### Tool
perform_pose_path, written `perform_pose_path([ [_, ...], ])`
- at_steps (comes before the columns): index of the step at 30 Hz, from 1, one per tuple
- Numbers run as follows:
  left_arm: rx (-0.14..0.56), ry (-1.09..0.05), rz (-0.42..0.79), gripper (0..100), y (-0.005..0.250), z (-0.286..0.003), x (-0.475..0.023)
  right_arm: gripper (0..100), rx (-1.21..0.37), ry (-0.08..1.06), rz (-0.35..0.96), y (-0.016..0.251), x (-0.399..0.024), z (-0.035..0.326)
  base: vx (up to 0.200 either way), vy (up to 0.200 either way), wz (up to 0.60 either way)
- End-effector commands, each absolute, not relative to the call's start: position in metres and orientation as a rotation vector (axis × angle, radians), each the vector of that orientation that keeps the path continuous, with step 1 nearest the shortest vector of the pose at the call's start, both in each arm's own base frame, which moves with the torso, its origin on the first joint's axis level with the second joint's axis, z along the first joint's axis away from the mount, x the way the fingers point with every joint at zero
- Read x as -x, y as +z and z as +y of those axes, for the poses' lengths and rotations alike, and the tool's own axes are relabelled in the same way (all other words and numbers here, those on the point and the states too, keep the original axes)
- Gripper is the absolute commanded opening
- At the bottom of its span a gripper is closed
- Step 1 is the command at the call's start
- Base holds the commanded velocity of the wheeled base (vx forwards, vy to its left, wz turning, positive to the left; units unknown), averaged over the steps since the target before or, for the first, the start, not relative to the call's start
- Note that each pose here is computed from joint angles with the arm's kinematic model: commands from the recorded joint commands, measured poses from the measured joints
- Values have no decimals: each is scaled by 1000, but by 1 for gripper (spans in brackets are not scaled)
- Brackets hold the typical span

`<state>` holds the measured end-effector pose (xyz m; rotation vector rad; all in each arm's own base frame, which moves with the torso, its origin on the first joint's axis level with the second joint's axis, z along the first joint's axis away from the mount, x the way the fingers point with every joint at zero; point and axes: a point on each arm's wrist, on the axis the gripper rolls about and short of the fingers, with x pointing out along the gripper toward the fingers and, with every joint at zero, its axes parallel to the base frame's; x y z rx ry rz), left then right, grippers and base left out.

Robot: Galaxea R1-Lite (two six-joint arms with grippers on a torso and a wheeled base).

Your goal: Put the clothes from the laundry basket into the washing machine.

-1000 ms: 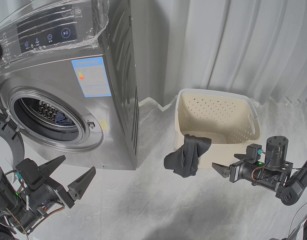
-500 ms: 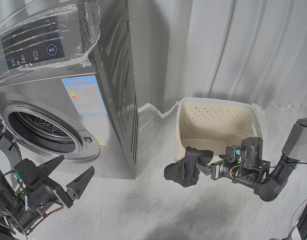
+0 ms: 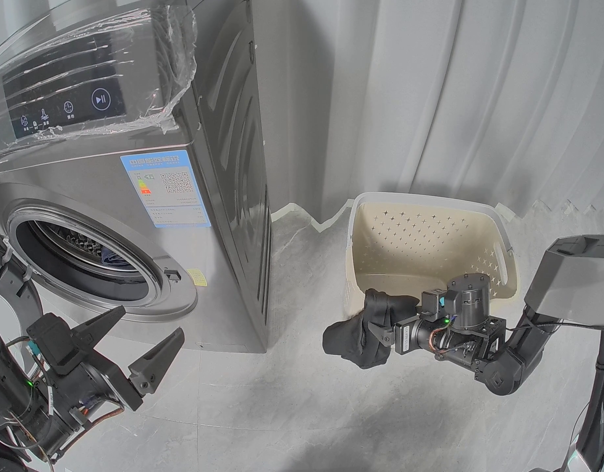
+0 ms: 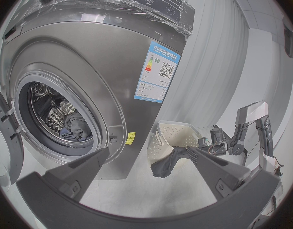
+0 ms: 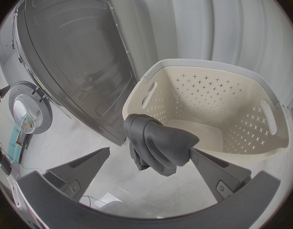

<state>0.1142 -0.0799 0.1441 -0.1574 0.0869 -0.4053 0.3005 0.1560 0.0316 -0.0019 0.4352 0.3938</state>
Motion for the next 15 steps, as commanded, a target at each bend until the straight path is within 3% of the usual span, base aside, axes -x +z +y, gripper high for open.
perform_pose_path([
  [1,156,-405,91,100,143,-80,-114,100,5,396,435,22,-312,163,0,0,0],
  [10,161,-405,92,100,143,-80,-114,100,8,383,419,13,-325,169,0,0,0],
  [11,162,-406,92,100,143,-80,-114,0,8,383,419,13,-325,169,0,0,0],
  [15,162,-405,92,100,143,-80,-114,0,7,378,413,14,-326,168,0,0,0],
])
